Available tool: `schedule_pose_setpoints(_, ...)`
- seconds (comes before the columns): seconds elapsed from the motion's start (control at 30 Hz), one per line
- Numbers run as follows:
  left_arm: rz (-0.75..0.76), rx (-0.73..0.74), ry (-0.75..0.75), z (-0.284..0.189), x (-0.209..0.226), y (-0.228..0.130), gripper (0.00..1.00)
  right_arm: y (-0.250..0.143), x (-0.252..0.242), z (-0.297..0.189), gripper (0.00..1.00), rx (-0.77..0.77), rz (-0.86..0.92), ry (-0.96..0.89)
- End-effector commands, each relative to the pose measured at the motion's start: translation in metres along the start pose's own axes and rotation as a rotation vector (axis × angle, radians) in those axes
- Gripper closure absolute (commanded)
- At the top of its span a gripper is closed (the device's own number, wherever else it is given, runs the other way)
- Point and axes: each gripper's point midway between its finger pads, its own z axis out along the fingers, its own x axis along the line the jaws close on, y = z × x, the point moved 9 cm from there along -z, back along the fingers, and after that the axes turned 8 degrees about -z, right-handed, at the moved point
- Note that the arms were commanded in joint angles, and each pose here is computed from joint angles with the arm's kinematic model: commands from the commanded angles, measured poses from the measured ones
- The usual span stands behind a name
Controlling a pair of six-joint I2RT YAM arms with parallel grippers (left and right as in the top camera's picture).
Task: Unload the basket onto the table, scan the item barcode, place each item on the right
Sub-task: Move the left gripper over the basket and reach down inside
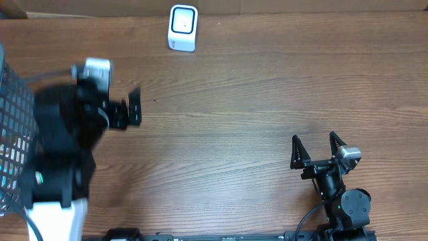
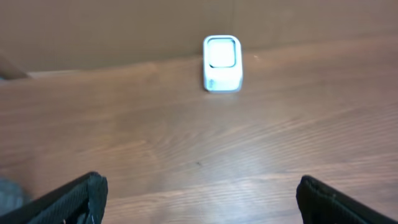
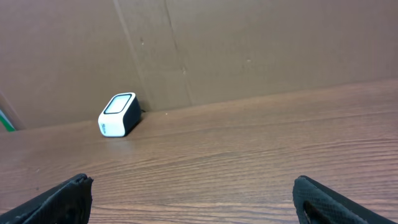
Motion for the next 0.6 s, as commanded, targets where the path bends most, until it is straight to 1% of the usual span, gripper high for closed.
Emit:
schedule_pose_setpoints(0.0, -0.017, 0.045, -0.137, 0.01, -0.011, 0.025, 0.0, -0.003, 0.0, 0.0, 0.0, 0.0, -0.004, -0.001)
schedule_pose_setpoints(0.03, -0.025, 0.061, -0.162, 0.015, -0.012, 0.028, 0.0, -0.003, 0.0, 0.0, 0.0, 0.0, -0.004, -0.001)
schedule_pose_setpoints(0.07, -0.08, 0.11, -0.242, 0.025, -0.017, 0.029, 0.0, -0.003, 0.0, 0.0, 0.0, 0.0, -0.004, -0.001)
schedule_pose_setpoints(0.13, -0.129, 0.169, -0.305, 0.035, -0.021, 0.024, 0.0, -0.003, 0.0, 0.0, 0.0, 0.0, -0.004, -0.001)
schedule_pose_setpoints(0.3, -0.152, 0.241, -0.331, 0.055, -0.02, 0.017, 0.0, -0.003, 0.0, 0.0, 0.0, 0.0, -0.004, -0.001)
schedule_pose_setpoints(0.4, -0.162, 0.226, -0.276, 0.058, -0.013, 0.02, 0.01, -0.003, 0.0, 0.0, 0.0, 0.0, -0.004, -0.001)
schedule_pose_setpoints(0.57, -0.37, 0.154, -0.036, 0.039, 0.027, 0.039, 0.02, -0.003, 0.0, 0.0, 0.0, 0.0, -0.004, -0.001)
